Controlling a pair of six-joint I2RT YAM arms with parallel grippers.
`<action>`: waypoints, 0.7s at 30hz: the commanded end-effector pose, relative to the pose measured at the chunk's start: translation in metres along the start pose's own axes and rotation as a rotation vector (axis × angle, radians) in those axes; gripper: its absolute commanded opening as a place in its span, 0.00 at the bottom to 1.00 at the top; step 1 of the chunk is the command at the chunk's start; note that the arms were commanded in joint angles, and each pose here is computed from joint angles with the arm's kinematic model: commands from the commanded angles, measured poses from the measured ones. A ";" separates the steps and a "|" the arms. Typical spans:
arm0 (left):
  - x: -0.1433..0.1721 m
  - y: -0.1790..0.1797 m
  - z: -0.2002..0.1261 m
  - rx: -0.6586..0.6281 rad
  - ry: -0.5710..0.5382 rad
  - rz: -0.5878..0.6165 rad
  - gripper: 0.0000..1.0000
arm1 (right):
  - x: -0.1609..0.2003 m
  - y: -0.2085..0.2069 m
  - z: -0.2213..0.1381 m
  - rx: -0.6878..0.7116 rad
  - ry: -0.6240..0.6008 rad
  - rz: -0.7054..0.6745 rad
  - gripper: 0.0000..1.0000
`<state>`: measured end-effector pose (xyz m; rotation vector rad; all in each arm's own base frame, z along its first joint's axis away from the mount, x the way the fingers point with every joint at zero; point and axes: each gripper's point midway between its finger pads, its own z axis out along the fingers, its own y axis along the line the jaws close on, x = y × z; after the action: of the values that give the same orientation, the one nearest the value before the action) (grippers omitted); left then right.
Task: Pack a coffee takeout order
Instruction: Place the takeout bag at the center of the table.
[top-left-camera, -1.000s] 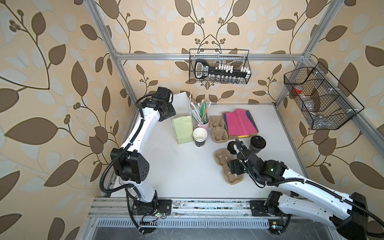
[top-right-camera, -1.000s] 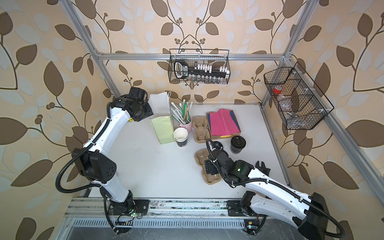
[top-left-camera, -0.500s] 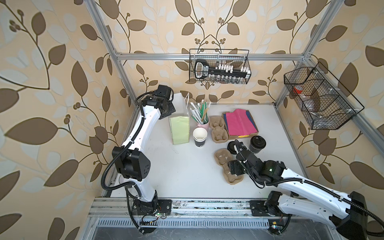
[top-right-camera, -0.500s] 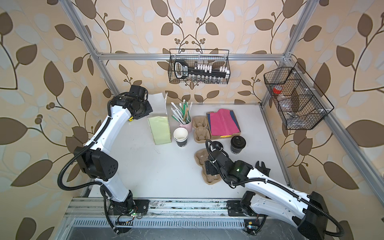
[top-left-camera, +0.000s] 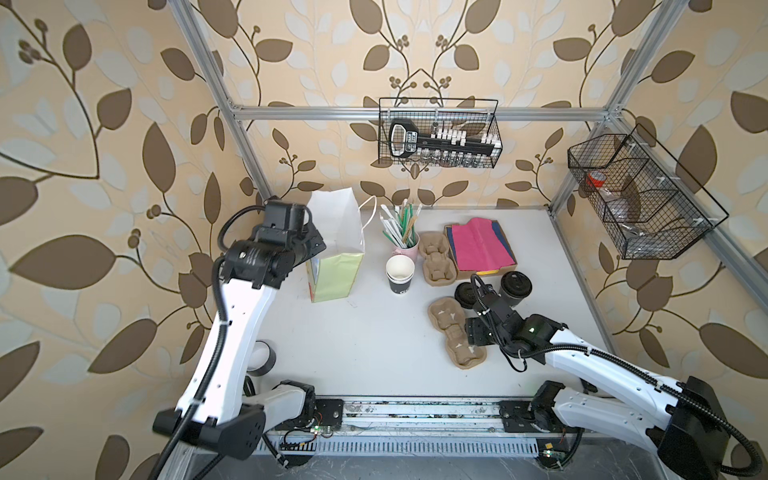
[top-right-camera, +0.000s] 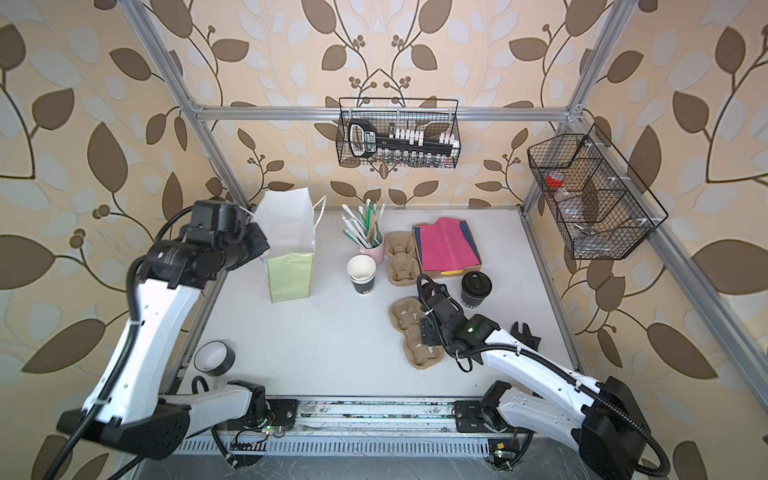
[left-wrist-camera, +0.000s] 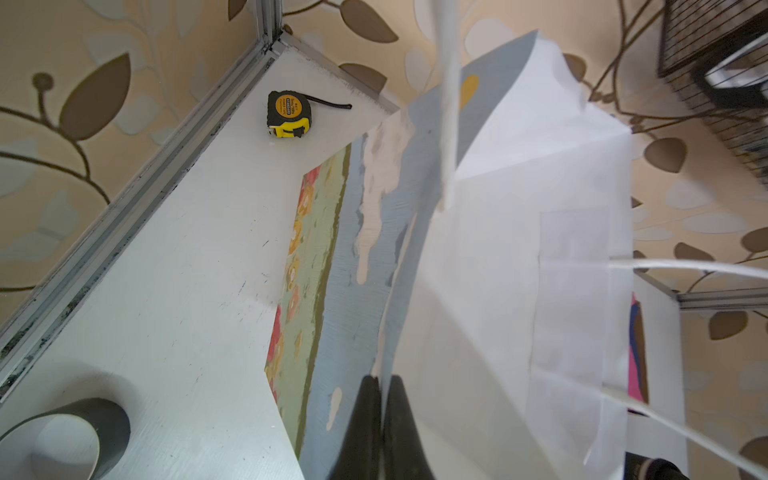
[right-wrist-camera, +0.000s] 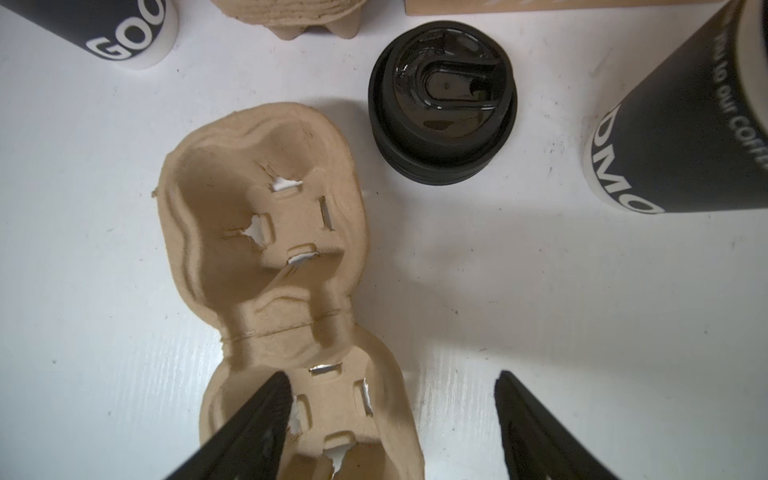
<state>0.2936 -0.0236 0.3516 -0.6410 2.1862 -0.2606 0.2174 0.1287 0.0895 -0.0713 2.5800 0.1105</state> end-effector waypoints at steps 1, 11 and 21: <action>0.026 0.014 -0.016 0.015 0.041 -0.039 0.00 | 0.012 -0.004 0.006 0.002 0.025 0.035 0.74; 0.078 0.019 -0.027 0.082 0.125 -0.086 0.00 | 0.036 -0.012 0.019 0.024 0.058 0.069 0.57; 0.104 0.002 -0.020 0.116 0.149 -0.108 0.00 | 0.041 -0.017 0.023 0.042 0.060 0.092 0.35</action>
<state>0.2173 -0.0792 0.2866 -0.6225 2.3371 -0.4741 0.1992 0.1175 0.0528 0.0296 2.6419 0.1031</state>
